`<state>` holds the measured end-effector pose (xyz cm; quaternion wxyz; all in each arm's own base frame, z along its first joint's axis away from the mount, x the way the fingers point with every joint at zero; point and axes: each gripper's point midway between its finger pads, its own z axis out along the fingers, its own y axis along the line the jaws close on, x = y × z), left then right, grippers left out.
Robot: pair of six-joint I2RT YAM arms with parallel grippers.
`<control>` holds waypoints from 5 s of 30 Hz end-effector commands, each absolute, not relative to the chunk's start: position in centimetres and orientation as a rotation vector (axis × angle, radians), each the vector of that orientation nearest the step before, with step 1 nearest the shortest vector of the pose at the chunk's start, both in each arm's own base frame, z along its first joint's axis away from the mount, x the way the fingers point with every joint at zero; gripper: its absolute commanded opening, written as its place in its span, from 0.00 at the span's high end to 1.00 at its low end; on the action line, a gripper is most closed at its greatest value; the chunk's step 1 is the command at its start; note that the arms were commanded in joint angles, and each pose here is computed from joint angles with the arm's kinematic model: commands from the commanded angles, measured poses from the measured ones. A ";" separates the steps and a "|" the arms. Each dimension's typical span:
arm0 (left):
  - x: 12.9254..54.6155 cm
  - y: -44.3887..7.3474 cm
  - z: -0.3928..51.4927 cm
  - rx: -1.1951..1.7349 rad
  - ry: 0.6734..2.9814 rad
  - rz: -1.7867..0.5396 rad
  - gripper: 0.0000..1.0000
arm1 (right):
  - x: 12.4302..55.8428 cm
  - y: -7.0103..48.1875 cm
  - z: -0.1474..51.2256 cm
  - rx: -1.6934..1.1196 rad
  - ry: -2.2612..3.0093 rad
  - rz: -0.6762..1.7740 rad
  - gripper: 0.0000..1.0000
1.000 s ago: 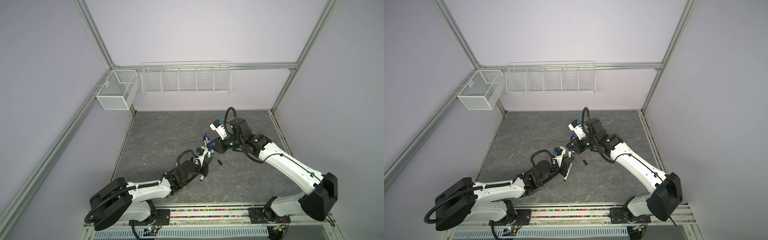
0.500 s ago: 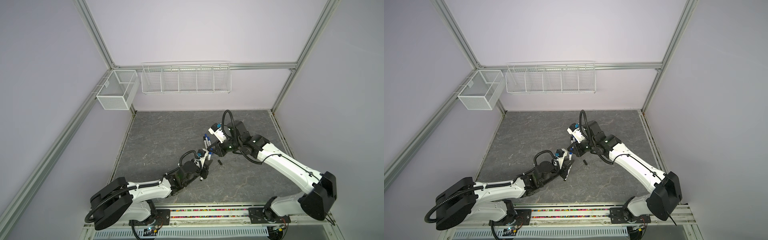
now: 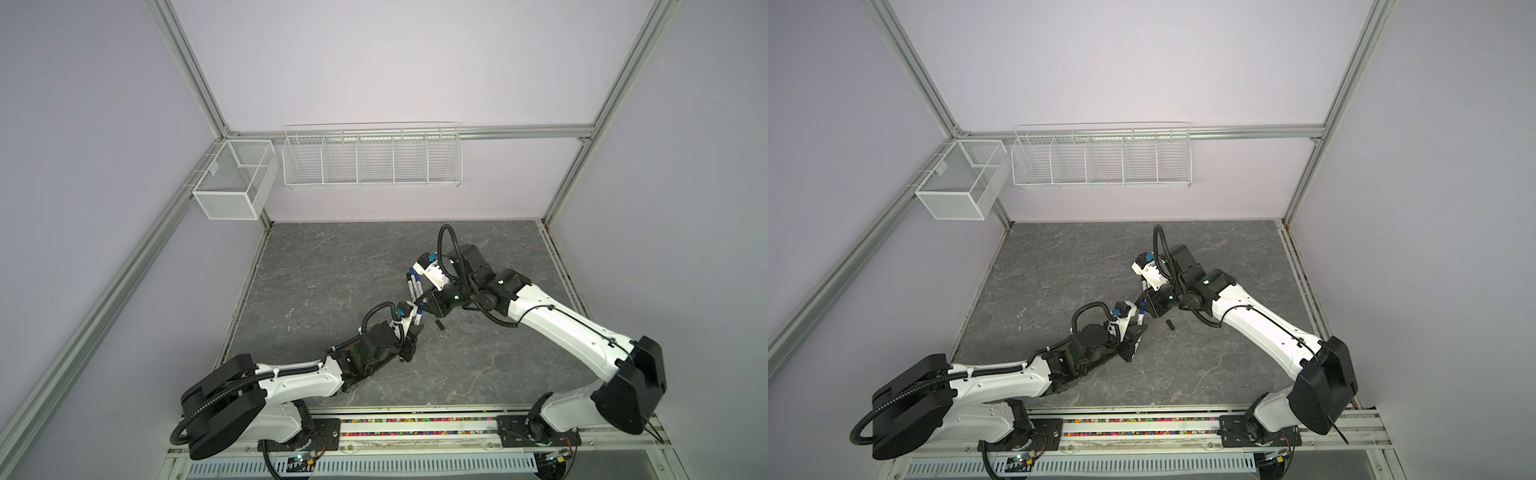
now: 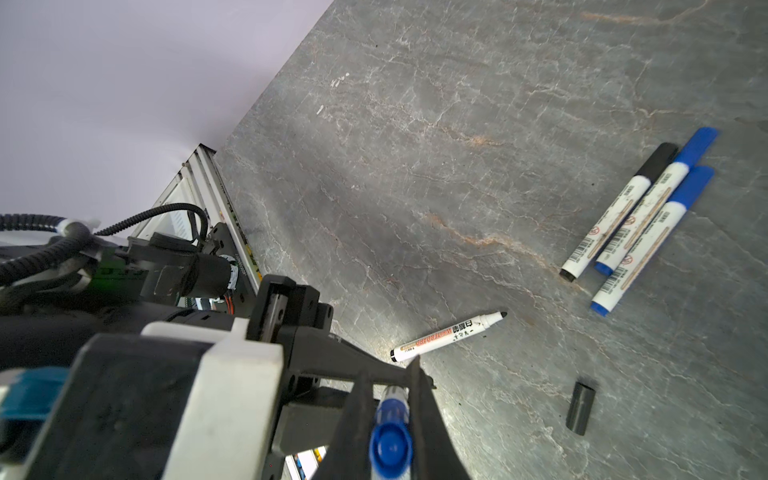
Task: Insert the pens into the pen caps
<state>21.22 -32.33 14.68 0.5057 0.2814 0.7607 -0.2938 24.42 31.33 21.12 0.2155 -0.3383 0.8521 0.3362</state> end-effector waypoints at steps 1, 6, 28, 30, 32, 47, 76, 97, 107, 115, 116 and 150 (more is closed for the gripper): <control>22.5 -32.5 21.0 0.541 1.638 -0.778 1.00 | 19.7 30.1 16.5 -0.998 2.650 1.017 0.93; 22.2 -31.7 23.8 0.470 1.527 -0.840 1.00 | 19.2 30.1 13.4 -0.972 2.790 1.030 0.92; 27.3 -25.3 36.1 0.085 1.191 -0.904 1.00 | 17.3 29.5 10.2 -1.030 2.936 0.992 0.93; 27.7 -24.4 36.4 0.056 1.179 -0.915 1.00 | 17.5 28.8 9.5 -1.037 2.964 0.914 0.93; 27.9 -24.0 36.7 0.046 1.171 -0.923 1.00 | 17.6 28.2 8.8 -1.037 2.988 0.850 0.93; 24.8 -31.7 31.6 0.433 1.381 -0.996 1.00 | 21.8 30.0 16.2 -0.904 2.616 0.991 0.93; 35.2 -29.9 7.8 -0.030 2.213 -0.897 0.94 | 29.2 22.7 22.7 -0.390 2.423 0.842 0.47; 34.6 -30.2 7.5 -0.013 2.261 -0.915 0.58 | 28.3 23.3 19.4 -0.436 2.543 0.871 0.50; 30.6 -31.5 16.4 0.223 2.098 -1.159 0.58 | 26.9 27.4 19.3 -0.605 2.498 1.044 0.48; 28.5 -31.5 18.9 0.337 2.055 -1.219 0.59 | 26.3 30.2 20.3 -0.688 2.424 1.118 0.48; 28.4 -31.6 19.2 0.345 2.051 -1.227 0.59 | 26.3 30.4 20.4 -0.689 2.420 1.123 0.48; 28.4 -33.1 21.7 0.392 1.985 -1.327 0.59 | 25.0 30.0 19.5 -0.742 2.352 1.022 0.52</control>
